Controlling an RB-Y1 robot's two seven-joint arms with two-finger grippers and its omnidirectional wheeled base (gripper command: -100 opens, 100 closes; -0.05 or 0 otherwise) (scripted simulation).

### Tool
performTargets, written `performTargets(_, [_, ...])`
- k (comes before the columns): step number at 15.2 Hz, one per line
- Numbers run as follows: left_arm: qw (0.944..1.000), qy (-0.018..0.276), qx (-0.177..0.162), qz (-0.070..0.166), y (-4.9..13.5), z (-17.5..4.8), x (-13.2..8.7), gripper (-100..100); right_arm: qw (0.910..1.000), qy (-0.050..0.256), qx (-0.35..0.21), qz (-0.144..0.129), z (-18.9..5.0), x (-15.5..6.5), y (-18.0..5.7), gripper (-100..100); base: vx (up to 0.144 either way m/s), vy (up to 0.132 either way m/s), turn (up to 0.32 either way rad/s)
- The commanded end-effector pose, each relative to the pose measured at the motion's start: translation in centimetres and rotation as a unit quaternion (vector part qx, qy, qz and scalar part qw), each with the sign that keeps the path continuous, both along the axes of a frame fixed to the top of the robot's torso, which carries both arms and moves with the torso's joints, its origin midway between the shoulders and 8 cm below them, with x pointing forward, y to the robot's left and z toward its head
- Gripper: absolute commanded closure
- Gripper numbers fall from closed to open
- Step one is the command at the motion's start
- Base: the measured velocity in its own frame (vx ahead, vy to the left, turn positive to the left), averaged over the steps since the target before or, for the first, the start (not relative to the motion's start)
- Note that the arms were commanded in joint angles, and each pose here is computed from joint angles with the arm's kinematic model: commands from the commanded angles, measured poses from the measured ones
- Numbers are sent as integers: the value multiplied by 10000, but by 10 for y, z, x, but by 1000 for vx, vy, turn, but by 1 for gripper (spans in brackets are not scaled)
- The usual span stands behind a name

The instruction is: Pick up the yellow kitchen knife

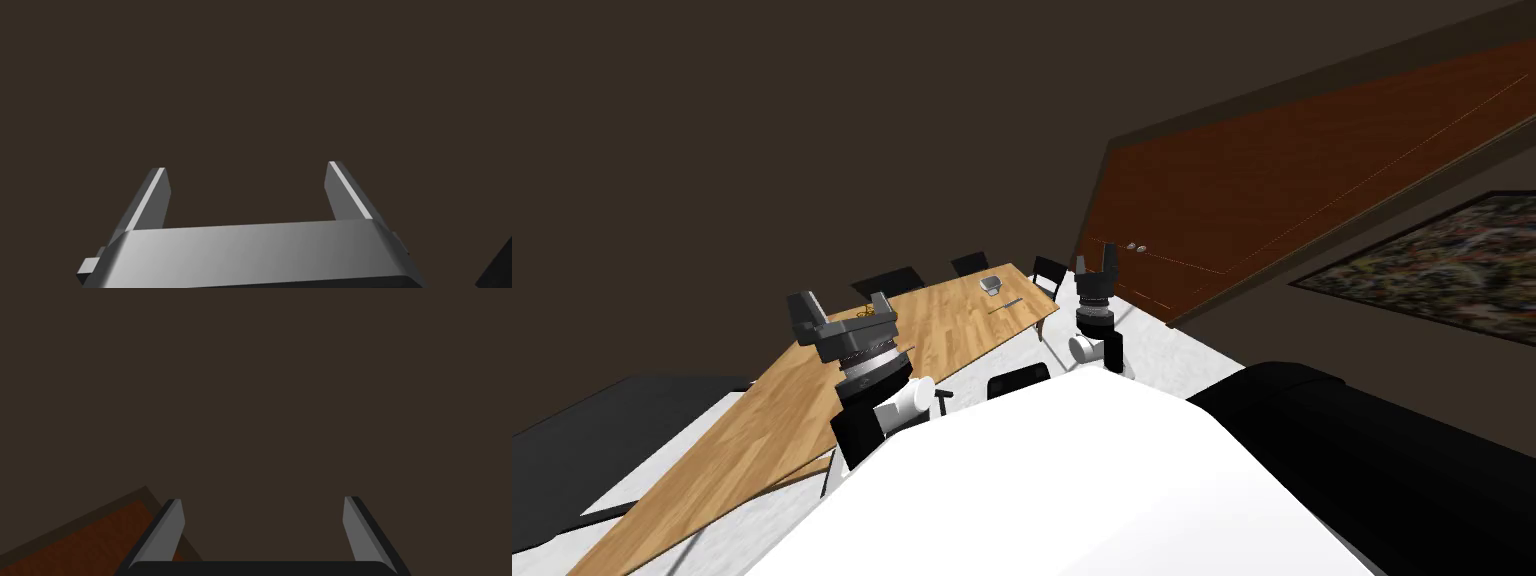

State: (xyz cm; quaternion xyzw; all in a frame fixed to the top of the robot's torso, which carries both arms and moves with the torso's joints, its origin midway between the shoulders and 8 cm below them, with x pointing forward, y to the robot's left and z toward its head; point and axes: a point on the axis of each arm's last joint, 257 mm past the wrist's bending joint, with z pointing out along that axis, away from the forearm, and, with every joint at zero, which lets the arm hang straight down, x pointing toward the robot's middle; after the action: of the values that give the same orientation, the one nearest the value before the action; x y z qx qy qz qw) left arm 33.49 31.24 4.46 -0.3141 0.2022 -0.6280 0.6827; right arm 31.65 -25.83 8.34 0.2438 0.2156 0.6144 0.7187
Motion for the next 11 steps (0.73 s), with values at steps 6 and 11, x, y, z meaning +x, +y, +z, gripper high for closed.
performTargets(6, [9972,656,323,-153,8,-31,23,-100,10000,0,1,1,0,0,0,0,-21,-35,-109])
performTargets(11, [9888,1442,363,-127,33,-74,44,-100,10000,0,1,1,0,0,0,0,-6,-50,-191])
